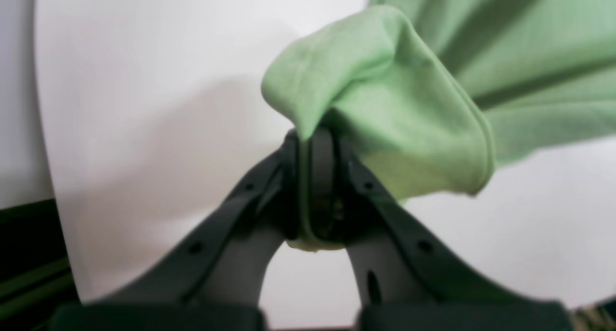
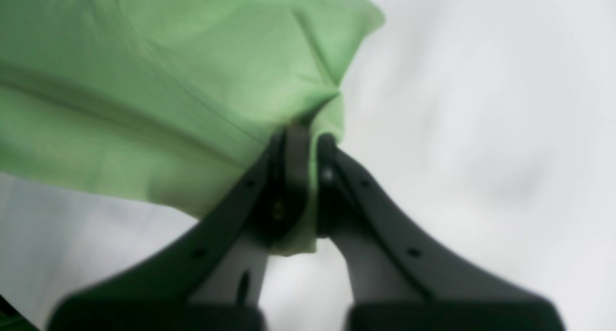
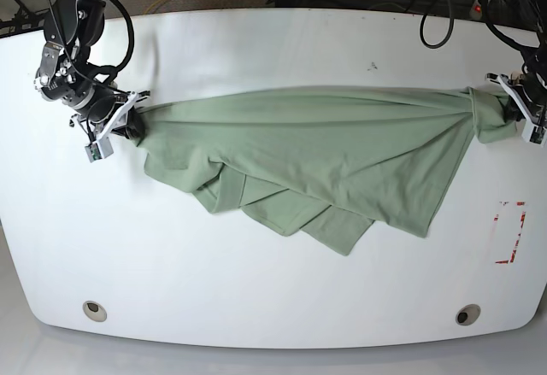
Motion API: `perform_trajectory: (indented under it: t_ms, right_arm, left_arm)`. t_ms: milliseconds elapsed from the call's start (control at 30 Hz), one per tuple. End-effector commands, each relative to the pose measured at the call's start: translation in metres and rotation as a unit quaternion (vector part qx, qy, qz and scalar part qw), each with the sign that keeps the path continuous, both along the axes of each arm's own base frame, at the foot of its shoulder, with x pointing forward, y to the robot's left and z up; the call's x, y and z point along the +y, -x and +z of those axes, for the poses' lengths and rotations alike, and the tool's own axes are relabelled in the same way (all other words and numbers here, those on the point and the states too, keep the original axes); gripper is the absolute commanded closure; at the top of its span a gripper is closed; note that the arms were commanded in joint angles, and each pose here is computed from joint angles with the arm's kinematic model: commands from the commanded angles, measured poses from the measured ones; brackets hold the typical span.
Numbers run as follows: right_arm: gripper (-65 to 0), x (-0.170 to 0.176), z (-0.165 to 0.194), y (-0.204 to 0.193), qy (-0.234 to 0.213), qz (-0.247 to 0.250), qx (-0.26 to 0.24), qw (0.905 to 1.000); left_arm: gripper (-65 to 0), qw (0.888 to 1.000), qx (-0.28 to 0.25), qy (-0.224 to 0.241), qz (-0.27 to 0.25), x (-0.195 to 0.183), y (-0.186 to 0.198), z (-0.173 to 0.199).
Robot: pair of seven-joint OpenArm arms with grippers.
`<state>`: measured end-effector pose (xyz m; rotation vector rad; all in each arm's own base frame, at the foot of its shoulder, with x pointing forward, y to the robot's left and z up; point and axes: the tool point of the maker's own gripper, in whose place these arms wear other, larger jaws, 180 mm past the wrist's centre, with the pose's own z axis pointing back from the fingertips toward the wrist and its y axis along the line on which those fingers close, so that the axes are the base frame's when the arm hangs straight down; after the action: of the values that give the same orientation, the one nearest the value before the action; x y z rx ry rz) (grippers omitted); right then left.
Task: Fold the T-shirt properly
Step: 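Release the shirt with the left gripper and regrasp it at another edge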
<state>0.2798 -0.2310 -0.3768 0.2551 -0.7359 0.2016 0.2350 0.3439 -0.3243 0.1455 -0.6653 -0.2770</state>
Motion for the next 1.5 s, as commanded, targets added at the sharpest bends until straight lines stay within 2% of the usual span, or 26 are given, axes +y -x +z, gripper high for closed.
perform_trajectory:
  t_ms: [0, 167, 267, 367, 433, 533, 600, 700, 800, 1000, 1300, 1467]
  right_arm:
    - [0.0, -0.005, 0.011, -0.004, 0.003, -0.002, -0.020, 0.9998]
    - [0.0, 0.006, 0.005, 0.001, -0.003, 0.018, -0.017, 0.9997]
    - [0.0, 0.008, 0.005, 0.002, -0.004, 0.022, -0.018, 0.9996]
    - [0.0, 0.009, 0.005, 0.002, -0.006, 0.022, -0.018, 0.9996]
    - [0.0, 0.009, 0.005, 0.002, -0.008, 0.021, -0.018, 0.9996]
    - [0.0, 0.009, 0.005, 0.002, -0.008, 0.021, -0.018, 0.9996]
    - [0.0, 0.010, 0.005, 0.001, -0.009, 0.020, -0.019, 0.9996]
    - [0.0, 0.012, 0.006, 0.000, -0.013, 0.019, -0.021, 0.9995]
    - [0.0, 0.015, 0.005, -0.001, -0.016, 0.018, -0.022, 0.9995]
    - [0.0, 0.019, 0.005, -0.002, -0.023, 0.018, -0.024, 0.9993]
    - [0.0, 0.033, 0.003, -0.002, -0.039, 0.017, -0.025, 0.9988]
    - [0.0, 0.034, 0.002, -0.002, -0.040, 0.016, -0.024, 0.9988]
  left_arm:
    - [-7.2, 1.000, -0.006, -0.014, -0.015, 0.003, -0.002, 0.008]
    - [-27.8, 0.999, 0.020, -0.027, -0.012, 0.005, 0.011, -0.005]
    - [-36.2, 1.000, 0.019, -0.022, -0.009, 0.003, 0.013, -0.007]
    - [-36.7, 0.999, 0.017, -0.023, -0.017, 0.000, 0.012, -0.004]
    - [-36.7, 0.999, 0.003, -0.025, -0.043, -0.009, 0.006, 0.005]
    - [-36.7, 0.998, -0.042, -0.015, -0.051, -0.017, -0.006, 0.029]
    - [-36.7, 0.995, -0.078, 0.008, -0.056, -0.024, -0.018, 0.045]
    - [-36.9, 0.992, -0.106, 0.031, -0.064, -0.031, -0.035, 0.061]
    - [-37.1, 0.990, -0.125, 0.019, -0.056, -0.027, -0.054, 0.079]
    - [-37.2, 0.993, -0.110, 0.034, -0.031, -0.015, -0.070, 0.085]
    - [-37.2, 0.993, -0.096, 0.051, -0.036, -0.020, -0.072, 0.082]
    - [-37.2, 0.991, -0.099, 0.073, -0.057, -0.040, -0.101, 0.065]
